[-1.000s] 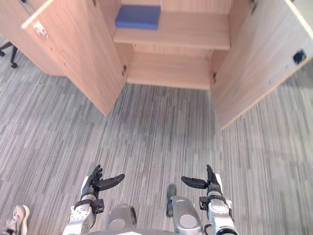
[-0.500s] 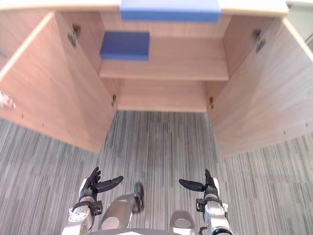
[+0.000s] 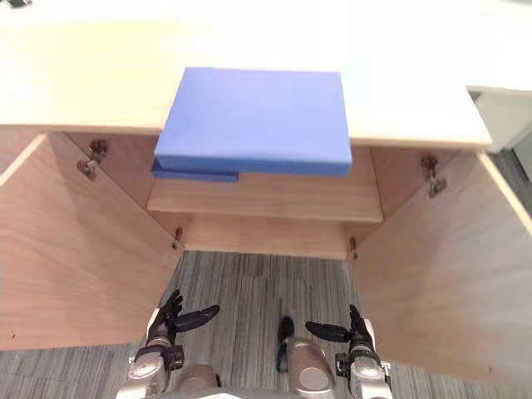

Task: Walk over to the cabinet, pick up the folder, carry it to the office cabinet, place the folder inside the office cabinet, then close the office cabinet door

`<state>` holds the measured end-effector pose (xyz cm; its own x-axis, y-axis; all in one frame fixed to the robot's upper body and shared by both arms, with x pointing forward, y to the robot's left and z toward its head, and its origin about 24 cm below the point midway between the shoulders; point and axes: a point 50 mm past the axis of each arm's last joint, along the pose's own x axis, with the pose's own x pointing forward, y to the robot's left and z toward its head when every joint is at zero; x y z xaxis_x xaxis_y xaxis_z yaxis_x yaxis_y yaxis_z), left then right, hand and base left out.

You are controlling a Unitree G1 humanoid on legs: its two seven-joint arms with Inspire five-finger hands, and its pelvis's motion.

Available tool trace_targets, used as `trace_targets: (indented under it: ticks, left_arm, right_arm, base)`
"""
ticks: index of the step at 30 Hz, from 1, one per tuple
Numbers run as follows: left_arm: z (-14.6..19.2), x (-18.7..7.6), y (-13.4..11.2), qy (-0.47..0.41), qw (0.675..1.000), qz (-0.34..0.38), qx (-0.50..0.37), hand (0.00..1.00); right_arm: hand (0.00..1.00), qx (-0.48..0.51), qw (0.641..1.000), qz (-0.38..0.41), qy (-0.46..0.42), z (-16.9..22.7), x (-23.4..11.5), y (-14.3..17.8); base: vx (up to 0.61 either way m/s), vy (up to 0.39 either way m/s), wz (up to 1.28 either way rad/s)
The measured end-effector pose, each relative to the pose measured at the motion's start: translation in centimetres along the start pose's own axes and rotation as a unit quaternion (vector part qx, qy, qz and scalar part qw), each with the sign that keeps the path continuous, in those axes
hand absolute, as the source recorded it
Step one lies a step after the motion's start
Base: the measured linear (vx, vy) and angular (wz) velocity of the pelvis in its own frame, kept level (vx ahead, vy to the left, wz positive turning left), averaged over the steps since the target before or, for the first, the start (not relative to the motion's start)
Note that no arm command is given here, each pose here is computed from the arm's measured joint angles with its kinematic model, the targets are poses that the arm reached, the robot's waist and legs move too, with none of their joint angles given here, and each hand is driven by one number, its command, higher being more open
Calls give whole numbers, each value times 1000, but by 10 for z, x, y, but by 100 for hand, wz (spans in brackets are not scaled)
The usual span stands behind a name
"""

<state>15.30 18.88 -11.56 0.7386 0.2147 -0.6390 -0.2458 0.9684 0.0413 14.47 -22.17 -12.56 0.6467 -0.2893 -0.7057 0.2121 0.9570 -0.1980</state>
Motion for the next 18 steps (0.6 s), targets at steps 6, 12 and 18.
trace_targets:
  ticks: [6, 12, 18]
  left_arm:
    - [10, 3, -1, -17, 1000, -5, 7, 100]
    - [38, 1, 8, -81, 997, 0, 21, 100]
    - [73, -34, 17, -201, 977, 15, 71, 100]
  right_arm:
    - [100, 18, 1000, -13, -12, 9, 4, -3]
    - [100, 19, 1000, -12, 19, -11, -2, -3]
    - [100, 19, 1000, -13, 17, -13, -4, -3]
  base:
    - [270, 62, -31]
    - [138, 103, -4]
    - [39, 8, 2]
